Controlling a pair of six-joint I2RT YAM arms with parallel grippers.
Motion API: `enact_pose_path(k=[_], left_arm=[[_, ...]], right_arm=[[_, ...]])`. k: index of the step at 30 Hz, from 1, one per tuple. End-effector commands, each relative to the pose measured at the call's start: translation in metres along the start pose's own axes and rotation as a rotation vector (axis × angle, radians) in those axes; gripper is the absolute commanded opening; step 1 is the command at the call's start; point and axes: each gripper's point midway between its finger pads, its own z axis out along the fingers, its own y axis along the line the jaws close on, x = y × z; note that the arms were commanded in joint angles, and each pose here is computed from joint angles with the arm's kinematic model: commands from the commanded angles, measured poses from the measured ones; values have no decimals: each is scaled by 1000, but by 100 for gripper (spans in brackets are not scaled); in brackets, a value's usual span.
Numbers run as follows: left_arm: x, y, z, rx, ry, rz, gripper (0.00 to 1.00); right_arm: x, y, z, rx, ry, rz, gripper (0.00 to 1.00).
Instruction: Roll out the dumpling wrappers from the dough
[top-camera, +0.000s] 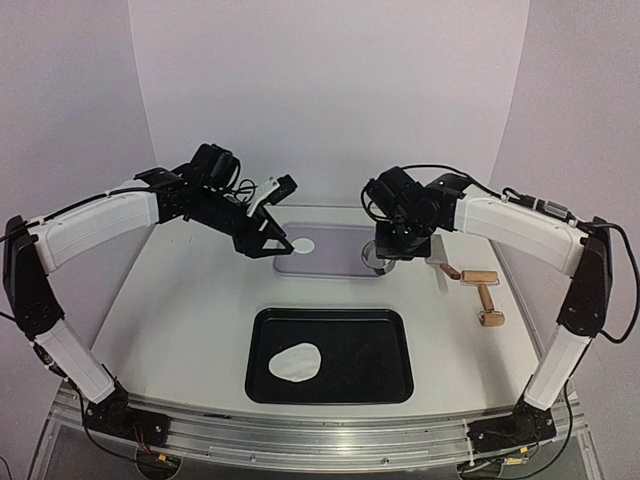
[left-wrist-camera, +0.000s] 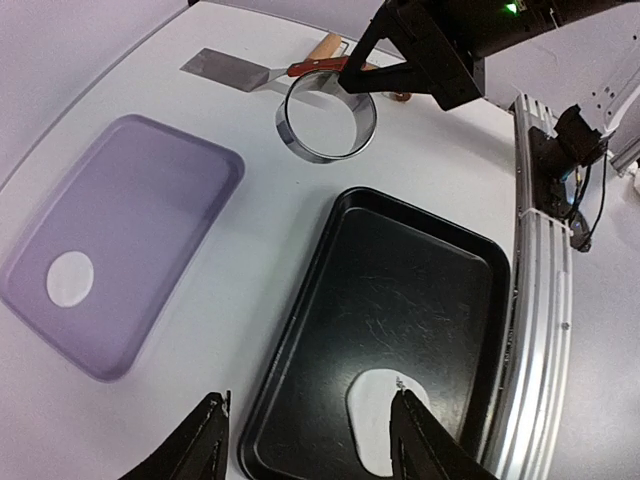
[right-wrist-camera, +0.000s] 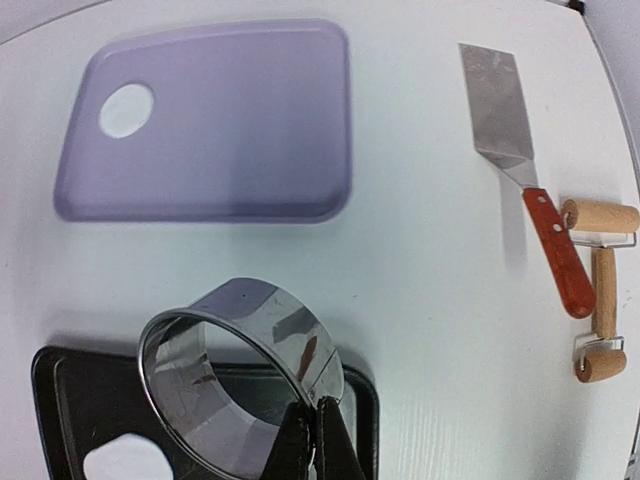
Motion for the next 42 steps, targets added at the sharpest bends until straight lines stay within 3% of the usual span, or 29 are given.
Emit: enact_pose_path(k=[1, 10, 16, 21, 36, 42], left_arm=[[12, -17, -30, -22, -19, -217, 55], [67, -17, -52, -185, 19, -529, 55], [81, -49, -49, -108, -82, -640, 50], [124, -67, -15, -95, 10, -778, 47], [167, -90, 40, -46, 142, -767, 45], [191, -81, 50, -111, 235, -774, 37]], right_arm=[[23, 57, -34, -158, 57, -46, 0], [122, 156, -38, -265, 263, -14, 0], [167, 179, -40, -257, 295, -18, 0], [182, 170, -31, -232, 283, 38, 0], [193, 178, -28, -285, 225, 122, 0], [192, 178, -30, -319, 208, 148, 0]])
